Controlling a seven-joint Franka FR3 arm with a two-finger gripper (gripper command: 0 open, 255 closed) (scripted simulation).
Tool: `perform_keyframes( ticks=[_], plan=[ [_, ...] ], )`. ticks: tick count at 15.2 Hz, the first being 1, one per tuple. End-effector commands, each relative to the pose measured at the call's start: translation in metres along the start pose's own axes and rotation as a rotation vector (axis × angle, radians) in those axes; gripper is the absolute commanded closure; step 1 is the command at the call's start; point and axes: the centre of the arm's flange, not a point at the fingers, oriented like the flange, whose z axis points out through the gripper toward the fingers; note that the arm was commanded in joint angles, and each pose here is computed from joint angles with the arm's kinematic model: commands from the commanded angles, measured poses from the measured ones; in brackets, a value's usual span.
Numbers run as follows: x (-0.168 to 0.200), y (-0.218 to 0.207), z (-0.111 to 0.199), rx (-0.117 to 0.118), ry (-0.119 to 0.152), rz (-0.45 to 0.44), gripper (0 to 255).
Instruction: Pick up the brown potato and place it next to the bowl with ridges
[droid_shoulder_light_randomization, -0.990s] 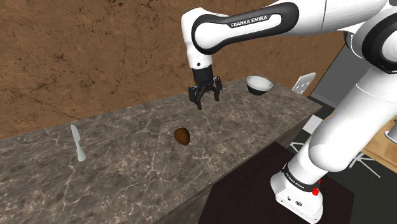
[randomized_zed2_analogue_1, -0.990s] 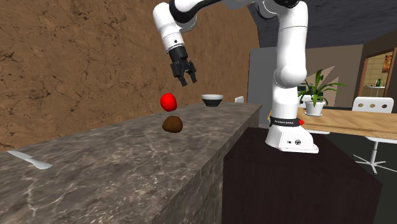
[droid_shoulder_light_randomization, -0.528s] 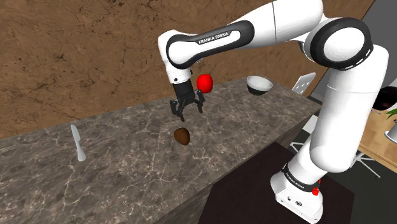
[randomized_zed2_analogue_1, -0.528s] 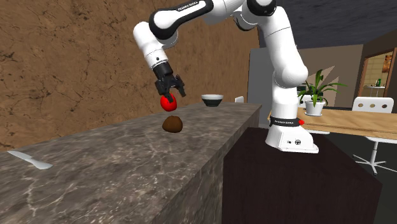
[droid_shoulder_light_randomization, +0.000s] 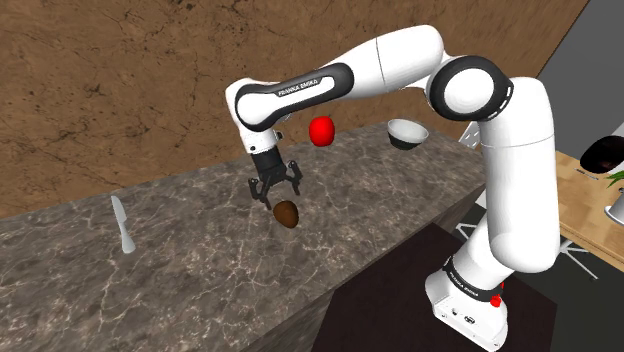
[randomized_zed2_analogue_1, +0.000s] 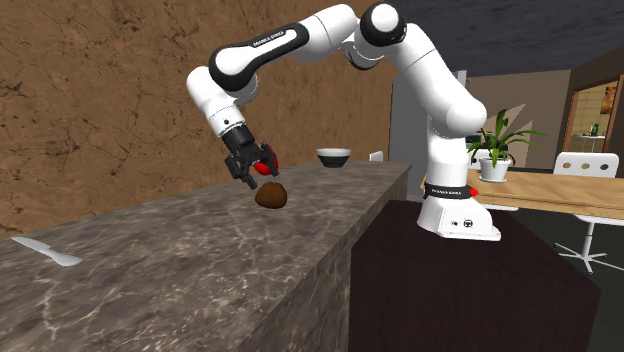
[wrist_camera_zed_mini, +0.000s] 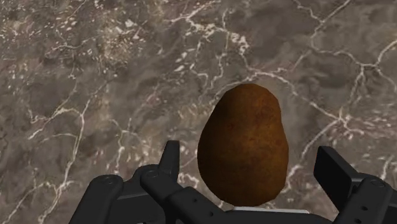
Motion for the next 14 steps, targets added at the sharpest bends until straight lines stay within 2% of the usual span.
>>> perform_keyframes(
  ticks=[1, 5, 13, 14],
  plan=[
    [0.002, -0.003, 0.01, 0.0, -0.002, 0.001, 0],
    [0.002, -0.003, 0.034, 0.0, -0.002, 0.001, 0],
    [0.002, -0.003, 0.034, 0.0, -0.002, 0.001, 0],
    [0.002, -0.003, 0.034, 0.0, -0.002, 0.001, 255]
  ],
)
